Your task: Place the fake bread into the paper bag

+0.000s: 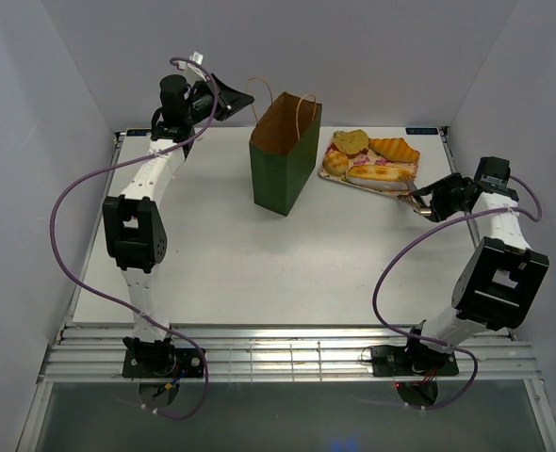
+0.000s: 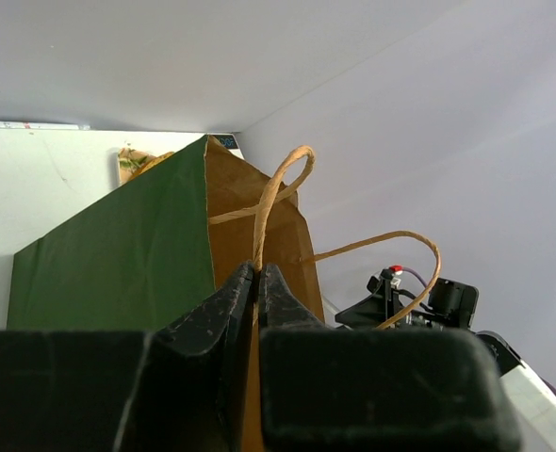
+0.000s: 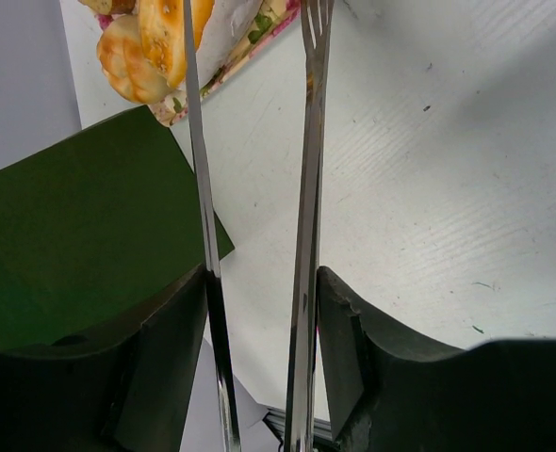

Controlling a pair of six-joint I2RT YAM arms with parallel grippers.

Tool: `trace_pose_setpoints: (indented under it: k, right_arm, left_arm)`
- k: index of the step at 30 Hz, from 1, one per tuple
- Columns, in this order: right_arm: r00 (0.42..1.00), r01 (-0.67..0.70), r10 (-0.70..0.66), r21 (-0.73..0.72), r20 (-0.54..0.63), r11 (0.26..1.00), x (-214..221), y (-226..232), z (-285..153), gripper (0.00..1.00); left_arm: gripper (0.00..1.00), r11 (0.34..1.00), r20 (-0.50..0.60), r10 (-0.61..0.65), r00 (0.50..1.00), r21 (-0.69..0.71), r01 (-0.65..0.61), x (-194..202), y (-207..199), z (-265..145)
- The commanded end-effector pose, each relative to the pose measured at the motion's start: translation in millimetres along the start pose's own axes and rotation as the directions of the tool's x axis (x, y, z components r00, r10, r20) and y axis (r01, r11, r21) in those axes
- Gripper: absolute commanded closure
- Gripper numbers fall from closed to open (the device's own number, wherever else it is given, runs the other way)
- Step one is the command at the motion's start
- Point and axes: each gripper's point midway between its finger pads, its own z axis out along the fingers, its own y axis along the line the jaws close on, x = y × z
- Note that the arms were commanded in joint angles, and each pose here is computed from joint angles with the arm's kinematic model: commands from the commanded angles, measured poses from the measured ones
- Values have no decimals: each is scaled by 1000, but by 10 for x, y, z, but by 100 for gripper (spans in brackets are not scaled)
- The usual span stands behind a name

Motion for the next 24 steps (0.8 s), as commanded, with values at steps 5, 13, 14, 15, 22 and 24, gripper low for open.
trace_pose_setpoints:
  k: [5,13,14,15,22,24]
  right_arm:
    - [999,32,-30,-67,31,997,-161,148,57,47]
    - [1000,29,-28,-77,14,997,-237,149,189,50]
    - [1000,29,-28,-80,15,996,-254,167,193,50]
    - [999,29,-28,-79,16,996,-266,165,207,50]
    - [1000,21,-20,-83,10,996,-302,143,285,62]
    - [1000,19,-18,-88,11,996,-309,157,275,72]
  left_arm:
    - [83,999,19,21,1000,29,-22,-122,-211,-77]
    - [84,999,16,24,1000,25,-24,-119,-206,-78]
    - [83,999,17,25,1000,25,-26,-120,-207,-81]
    - [83,999,18,26,1000,23,-26,-123,-196,-85]
    - [85,1000,14,24,1000,15,-24,-104,-196,-108]
    - [85,1000,15,21,1000,10,-21,-94,-192,-123]
